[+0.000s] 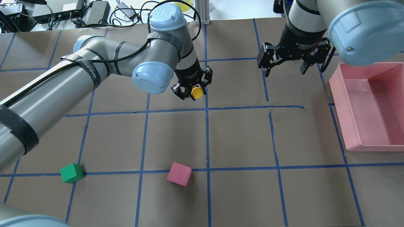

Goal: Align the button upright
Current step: 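Lift the button with the left gripper and rotate it cap-up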

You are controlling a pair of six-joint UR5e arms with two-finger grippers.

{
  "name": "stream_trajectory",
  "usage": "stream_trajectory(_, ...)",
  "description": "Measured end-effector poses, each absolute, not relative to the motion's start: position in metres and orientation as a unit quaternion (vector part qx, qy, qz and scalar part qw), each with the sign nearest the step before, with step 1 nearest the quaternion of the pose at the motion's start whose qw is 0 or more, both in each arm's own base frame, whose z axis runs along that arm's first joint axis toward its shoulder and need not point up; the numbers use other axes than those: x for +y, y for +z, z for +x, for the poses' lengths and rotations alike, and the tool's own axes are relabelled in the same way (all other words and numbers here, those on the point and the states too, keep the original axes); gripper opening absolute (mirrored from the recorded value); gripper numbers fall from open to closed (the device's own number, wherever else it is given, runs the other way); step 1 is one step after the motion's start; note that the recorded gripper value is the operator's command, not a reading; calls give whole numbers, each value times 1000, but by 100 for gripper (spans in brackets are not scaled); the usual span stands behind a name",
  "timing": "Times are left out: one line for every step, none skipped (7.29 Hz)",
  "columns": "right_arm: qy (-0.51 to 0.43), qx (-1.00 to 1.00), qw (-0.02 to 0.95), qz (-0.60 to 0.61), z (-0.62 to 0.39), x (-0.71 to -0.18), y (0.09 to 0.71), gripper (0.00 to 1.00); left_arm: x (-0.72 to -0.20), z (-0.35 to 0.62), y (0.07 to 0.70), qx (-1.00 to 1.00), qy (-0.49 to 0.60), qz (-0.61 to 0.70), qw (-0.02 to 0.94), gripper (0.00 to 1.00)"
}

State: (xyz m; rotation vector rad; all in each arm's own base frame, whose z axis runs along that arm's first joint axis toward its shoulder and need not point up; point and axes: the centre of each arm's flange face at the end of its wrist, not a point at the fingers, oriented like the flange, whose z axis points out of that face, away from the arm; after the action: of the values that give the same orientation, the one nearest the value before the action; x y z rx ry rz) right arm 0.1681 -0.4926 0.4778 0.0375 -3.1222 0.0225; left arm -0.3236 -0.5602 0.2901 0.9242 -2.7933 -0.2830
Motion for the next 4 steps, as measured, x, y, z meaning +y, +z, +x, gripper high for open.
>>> stream_trajectory(8, -1000, 10, 14, 168, -493, 478, 100, -567, -323, 279, -908, -146, 373, 126, 0)
stream_trajectory(10, -1000, 10, 17, 168, -493, 478, 100, -575, -318, 268, -875, -191, 417, 155, 0)
stream_trajectory(11, -1000, 10, 19, 168, -493, 479, 100, -584, -302, 254, -846, -229, 450, 170, 0)
stream_trajectory(11, -1000, 10, 20, 168, -493, 479, 100, -588, -288, 236, -824, -262, 473, 170, 0)
